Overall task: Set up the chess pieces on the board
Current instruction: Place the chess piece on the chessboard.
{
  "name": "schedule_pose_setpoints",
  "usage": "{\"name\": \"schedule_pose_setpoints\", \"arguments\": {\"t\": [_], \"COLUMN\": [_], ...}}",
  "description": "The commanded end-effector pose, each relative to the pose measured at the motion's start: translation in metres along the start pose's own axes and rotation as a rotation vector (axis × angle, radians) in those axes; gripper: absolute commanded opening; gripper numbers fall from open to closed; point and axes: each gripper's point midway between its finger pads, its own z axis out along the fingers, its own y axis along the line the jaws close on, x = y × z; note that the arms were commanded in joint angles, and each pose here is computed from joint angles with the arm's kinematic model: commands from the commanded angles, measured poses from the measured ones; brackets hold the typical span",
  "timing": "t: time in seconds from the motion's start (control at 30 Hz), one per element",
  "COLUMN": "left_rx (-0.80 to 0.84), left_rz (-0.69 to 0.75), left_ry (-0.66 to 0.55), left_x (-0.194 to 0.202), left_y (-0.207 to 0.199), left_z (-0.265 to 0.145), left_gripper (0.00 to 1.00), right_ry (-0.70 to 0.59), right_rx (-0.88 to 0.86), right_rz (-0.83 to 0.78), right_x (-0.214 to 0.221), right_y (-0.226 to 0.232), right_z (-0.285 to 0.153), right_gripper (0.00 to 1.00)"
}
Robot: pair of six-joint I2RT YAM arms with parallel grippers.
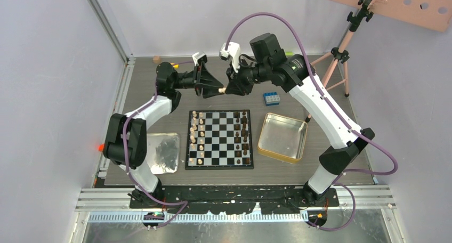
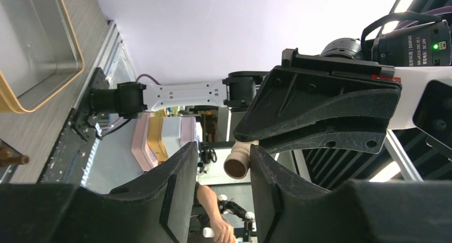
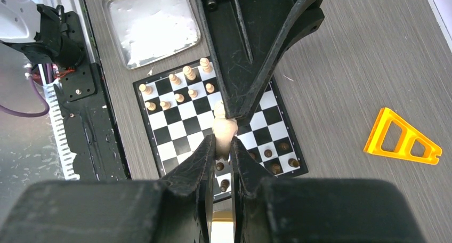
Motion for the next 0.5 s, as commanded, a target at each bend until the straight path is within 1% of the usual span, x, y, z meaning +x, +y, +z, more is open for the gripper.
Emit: {"name": "schedule_pose_setpoints", "arguments": {"t": [0.0,0.1,0.2,0.27,0.37,0.47], "left_rx": [-0.029,-0.067,-0.136,-0.208,-0.339,-0.483], "left_rz": [0.095,0.136,0.155,0.228,0.32,0.351], "left_ry": [-0.043,-0.106,-0.182,-0.237,-0.318,-0.369], "left_x": [-0.01,-0.025,-0.036,-0.041,-0.041,-0.033], "left_y": [-0.001,0.007,0.017,0.023,0.02,0.028], "left_z": [-0.016,-0.038,-0.066,-0.089,-0.128,-0.164], "left_gripper": [0.44,0.49,0.5,0.52,0.54,0.56], "right_ry": [-0.192,-0.17,-0.129,-0.082,-0.022,0.053], "right_rx": [-0.054,-0.069,-0.085,-0.098,-0.117,-0.142], "right_rz": [-0.087,-0.074,-0.063,-0.06,-0.066,-0.084], "right_x": [-0.045,-0.035,-0.024,-0.012,0.001,0.017], "right_y": [0.026,0.029,0.033,0.036,0.043,0.056], "right_z": [-0.028,-0.021,-0.006,0.013,0.036,0.068], "right_gripper": [0.01,0.01,0.01,0.01,0.0,0.0]}}
